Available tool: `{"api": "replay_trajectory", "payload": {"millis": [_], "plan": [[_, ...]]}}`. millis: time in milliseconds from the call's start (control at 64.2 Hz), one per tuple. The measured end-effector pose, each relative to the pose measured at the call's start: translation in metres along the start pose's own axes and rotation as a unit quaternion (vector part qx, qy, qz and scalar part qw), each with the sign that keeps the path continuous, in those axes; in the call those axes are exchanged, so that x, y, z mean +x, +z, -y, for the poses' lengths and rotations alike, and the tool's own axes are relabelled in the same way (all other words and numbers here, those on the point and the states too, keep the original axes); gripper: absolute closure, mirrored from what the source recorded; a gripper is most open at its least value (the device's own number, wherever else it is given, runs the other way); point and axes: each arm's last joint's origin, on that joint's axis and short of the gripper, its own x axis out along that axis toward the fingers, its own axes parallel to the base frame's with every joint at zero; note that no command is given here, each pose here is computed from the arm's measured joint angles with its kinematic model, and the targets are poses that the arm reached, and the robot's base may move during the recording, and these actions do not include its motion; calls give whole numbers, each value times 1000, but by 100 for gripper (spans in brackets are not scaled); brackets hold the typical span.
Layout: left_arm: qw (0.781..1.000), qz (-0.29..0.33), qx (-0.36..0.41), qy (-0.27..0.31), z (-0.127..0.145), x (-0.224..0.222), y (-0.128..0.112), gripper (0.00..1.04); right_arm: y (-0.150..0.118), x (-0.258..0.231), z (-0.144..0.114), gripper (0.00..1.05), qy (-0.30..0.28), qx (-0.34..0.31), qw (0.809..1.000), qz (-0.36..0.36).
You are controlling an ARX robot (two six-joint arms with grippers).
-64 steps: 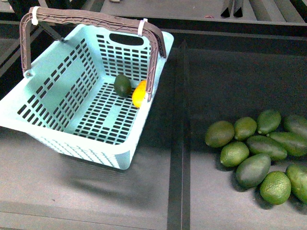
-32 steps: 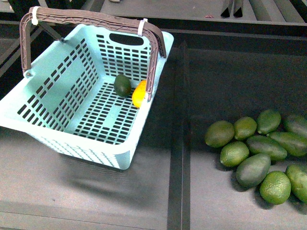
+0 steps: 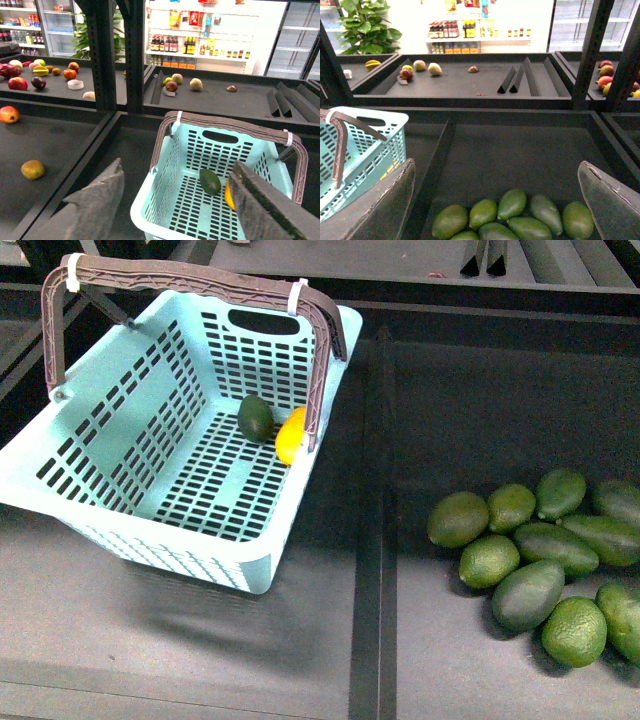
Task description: Pick mango and avocado into basket
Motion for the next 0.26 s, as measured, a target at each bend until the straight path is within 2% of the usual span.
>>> {"api": "replay_trajectory", "payload": {"millis": [78, 265], "plan": [[1000, 0, 0, 0, 0, 0, 0, 7, 0, 0, 0, 9, 0, 0, 1000, 0], [1000, 0, 1, 0, 0, 0, 0, 8, 0, 0, 0, 9, 0, 0, 1000, 0]]}}
